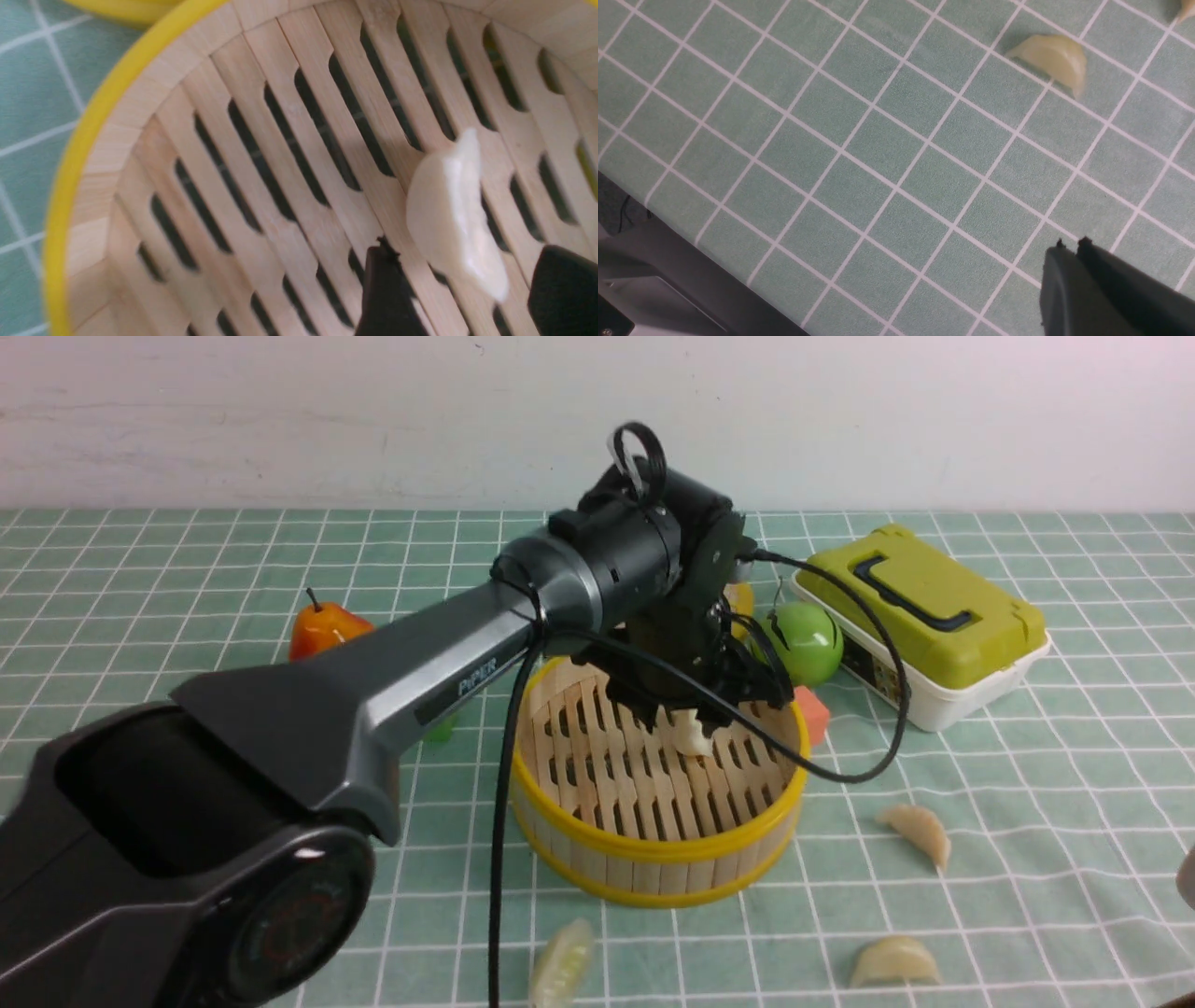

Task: Put the dumplings into the steamer on the table with the blue tablecloth.
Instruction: 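Place the dumpling into the bamboo steamer basket with the left gripper, then reach for and grasp a dumpling on the table with the left gripper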

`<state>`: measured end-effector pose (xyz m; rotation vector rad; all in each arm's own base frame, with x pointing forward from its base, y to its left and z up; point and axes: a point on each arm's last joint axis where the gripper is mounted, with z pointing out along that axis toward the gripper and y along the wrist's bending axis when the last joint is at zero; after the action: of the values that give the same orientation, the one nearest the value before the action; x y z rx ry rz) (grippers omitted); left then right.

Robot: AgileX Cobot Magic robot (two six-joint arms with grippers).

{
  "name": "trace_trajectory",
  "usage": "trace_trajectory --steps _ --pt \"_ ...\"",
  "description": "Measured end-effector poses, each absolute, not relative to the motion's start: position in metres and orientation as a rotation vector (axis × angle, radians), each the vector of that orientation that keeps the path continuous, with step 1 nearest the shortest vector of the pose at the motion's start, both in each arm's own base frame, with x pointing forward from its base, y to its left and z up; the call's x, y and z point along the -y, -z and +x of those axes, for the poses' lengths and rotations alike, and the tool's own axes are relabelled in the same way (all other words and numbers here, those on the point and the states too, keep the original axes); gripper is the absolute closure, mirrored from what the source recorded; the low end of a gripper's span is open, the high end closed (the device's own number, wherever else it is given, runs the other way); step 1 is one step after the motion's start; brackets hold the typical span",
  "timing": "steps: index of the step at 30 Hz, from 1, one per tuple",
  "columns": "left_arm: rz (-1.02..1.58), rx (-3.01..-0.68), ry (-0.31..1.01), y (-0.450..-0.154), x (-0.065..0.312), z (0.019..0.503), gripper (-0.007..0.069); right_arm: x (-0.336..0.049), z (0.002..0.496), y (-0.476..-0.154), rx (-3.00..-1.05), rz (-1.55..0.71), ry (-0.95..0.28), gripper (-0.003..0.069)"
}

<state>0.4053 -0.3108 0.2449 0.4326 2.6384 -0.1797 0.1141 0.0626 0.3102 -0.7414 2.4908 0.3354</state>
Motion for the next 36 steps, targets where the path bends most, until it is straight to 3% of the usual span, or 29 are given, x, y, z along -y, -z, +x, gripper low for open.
trace_trajectory --steps 1,4,8,12,18,25,32,36 --pt "0.435 -2.637 0.179 -0.248 0.31 0.404 0.0218 -0.063 0.114 -0.31 -2.491 -0.741 -0.335 0.0629" --pt "0.507 -2.6 0.192 -0.313 0.291 0.379 0.0201 -0.063 0.116 -0.311 -2.472 -0.732 -0.334 0.0627" --pt "0.56 -2.537 0.247 -0.366 0.267 0.344 0.02 -0.064 0.117 -0.312 -2.451 -0.721 -0.339 0.0626" --pt "0.588 -2.584 0.233 -0.375 0.24 0.309 0.0202 -0.065 0.117 -0.313 -2.447 -0.711 -0.367 0.0626" --pt "0.626 -2.788 0.185 -0.317 0.205 0.258 0.0202 -0.066 0.118 -0.313 -2.437 -0.703 -0.376 0.062" --pt "0.574 -2.806 0.275 -0.23 0.211 0.257 0.0202 -0.067 0.118 -0.314 -2.428 -0.692 -0.395 0.0617" --pt "0.552 -2.78 0.289 -0.188 0.225 0.276 0.021 -0.067 0.118 -0.314 -2.428 -0.692 -0.395 0.0608" --pt "0.563 -2.818 0.265 -0.169 0.228 0.279 0.0283 -0.067 0.117 -0.313 -2.44 -0.698 -0.396 0.0606"
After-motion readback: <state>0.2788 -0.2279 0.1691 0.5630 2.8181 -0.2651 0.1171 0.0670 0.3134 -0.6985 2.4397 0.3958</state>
